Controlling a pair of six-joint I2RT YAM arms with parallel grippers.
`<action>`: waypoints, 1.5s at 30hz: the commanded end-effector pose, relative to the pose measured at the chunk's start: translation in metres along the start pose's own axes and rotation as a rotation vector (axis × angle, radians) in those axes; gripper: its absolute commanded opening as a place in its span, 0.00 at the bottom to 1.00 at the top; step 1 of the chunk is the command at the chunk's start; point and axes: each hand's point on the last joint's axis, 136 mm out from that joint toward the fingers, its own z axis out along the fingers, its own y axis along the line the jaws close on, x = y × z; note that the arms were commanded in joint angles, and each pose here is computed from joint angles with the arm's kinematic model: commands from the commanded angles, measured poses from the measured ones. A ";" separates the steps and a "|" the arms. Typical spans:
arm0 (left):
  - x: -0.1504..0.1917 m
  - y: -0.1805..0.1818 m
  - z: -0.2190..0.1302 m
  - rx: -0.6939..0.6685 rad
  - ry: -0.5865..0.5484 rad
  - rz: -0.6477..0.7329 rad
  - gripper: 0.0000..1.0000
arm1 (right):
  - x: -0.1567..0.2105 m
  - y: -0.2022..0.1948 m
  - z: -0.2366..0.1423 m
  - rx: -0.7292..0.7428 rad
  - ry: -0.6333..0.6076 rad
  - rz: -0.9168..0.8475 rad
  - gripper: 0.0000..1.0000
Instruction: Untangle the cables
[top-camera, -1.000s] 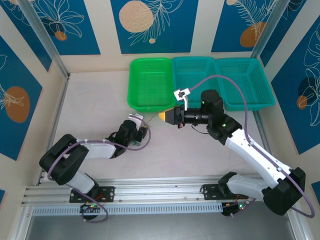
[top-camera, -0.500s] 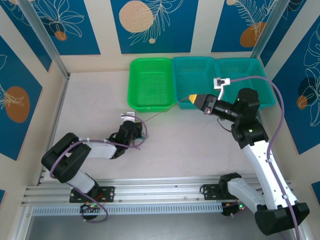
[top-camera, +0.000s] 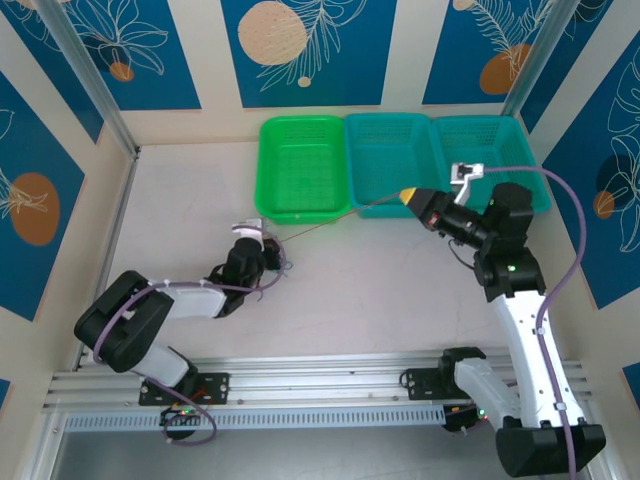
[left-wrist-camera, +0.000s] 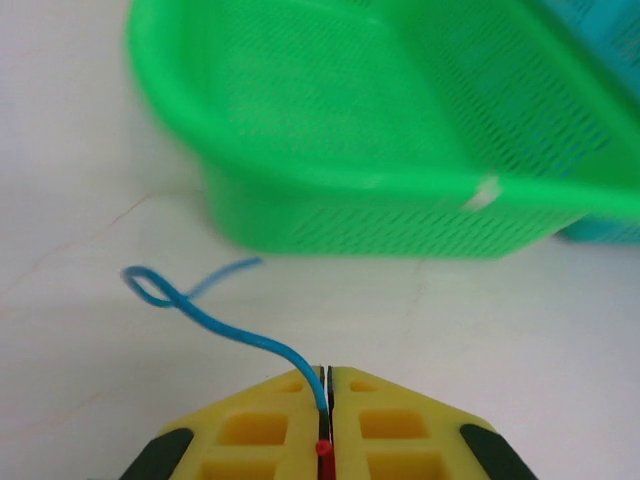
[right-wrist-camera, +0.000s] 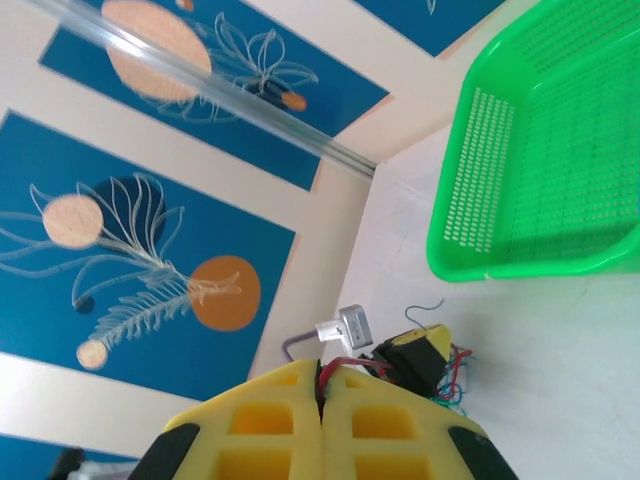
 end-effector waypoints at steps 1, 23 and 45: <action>0.029 0.042 -0.013 -0.119 0.110 0.058 0.00 | 0.030 -0.032 0.015 0.088 -0.014 -0.158 0.00; -0.035 -0.057 -0.049 0.334 0.013 0.286 0.00 | 0.160 -0.020 0.044 -0.204 0.264 -0.589 0.98; -0.032 -0.064 -0.059 0.372 0.009 0.293 0.06 | 0.239 -0.028 0.195 -0.322 0.494 -0.609 0.00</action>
